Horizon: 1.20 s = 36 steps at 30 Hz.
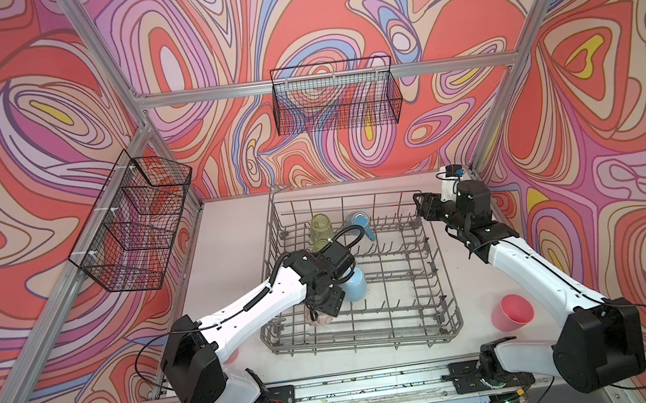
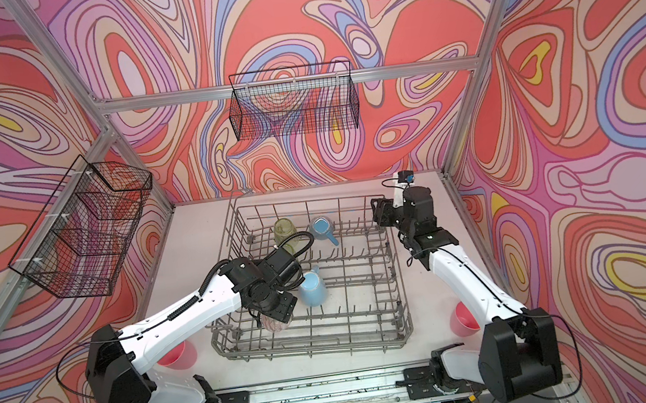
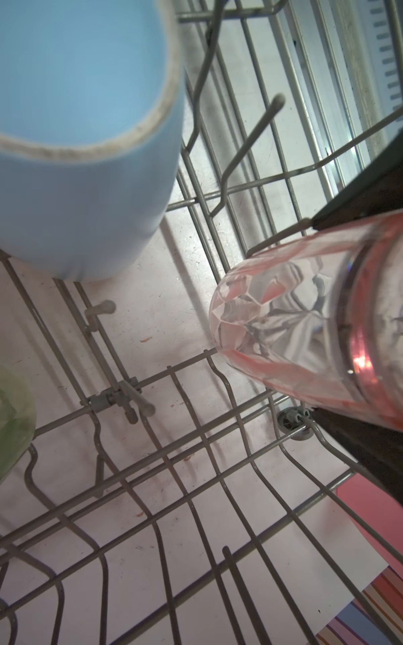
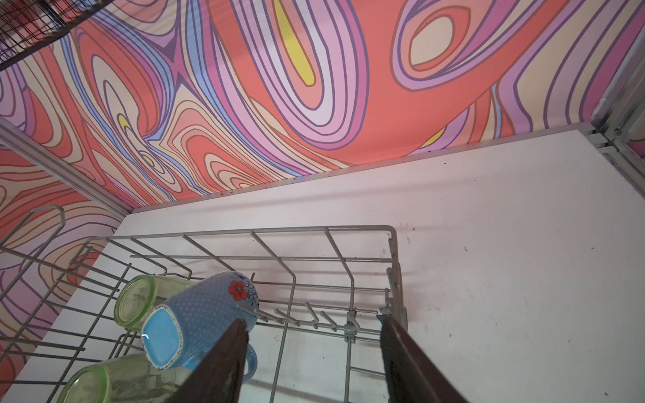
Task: Load the cups into the dish rack
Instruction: 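Lower the translucent pink cup upside down into the rack with the left gripper, then open the left gripper and lift it away from the cup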
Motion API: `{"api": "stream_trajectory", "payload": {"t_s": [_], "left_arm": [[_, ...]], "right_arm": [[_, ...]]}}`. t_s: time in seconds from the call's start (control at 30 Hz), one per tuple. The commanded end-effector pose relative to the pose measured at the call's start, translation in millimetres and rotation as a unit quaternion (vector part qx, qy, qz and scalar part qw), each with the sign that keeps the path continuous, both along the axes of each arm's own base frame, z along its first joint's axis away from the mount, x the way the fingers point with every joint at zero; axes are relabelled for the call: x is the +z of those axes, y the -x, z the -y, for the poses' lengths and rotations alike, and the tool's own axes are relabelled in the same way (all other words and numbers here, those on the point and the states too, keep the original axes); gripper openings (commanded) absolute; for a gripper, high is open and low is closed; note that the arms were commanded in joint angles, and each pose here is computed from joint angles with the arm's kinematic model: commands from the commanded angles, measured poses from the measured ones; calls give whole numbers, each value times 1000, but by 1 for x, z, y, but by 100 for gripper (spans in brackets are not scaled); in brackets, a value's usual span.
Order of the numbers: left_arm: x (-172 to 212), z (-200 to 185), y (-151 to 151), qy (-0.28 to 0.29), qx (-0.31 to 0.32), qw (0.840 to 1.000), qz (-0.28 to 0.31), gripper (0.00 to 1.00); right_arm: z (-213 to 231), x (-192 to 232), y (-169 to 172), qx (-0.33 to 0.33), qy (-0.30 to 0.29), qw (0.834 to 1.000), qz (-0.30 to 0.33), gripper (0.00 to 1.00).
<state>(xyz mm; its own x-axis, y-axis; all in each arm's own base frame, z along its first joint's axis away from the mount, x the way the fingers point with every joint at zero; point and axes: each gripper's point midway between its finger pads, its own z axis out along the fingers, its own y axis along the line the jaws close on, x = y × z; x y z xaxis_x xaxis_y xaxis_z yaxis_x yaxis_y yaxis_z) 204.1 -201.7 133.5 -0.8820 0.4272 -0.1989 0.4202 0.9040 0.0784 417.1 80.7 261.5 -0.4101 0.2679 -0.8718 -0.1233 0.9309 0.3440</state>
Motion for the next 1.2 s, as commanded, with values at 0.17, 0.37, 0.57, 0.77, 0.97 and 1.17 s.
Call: {"api": "stream_trajectory", "payload": {"t_s": [0.17,0.37,0.57,0.77,0.97,1.17], "left_arm": [[-4,25,4,71,3,997,1,52],[8,22,2,83,5,996,22,51],[21,28,2,107,5,994,30,50],[35,29,1,129,9,991,45,49],[44,24,-1,127,11,990,60,49],[55,20,-3,131,12,988,80,49]], "right_arm": [[-5,-8,0,11,0,1000,-6,63],[-7,-9,-1,14,-1,1000,-8,62],[-8,-9,-1,16,0,1000,-9,62],[-9,-9,-1,17,0,1000,-9,62],[-11,-12,-1,20,0,1000,-12,62],[-12,-12,-2,21,0,1000,-13,62]]}}
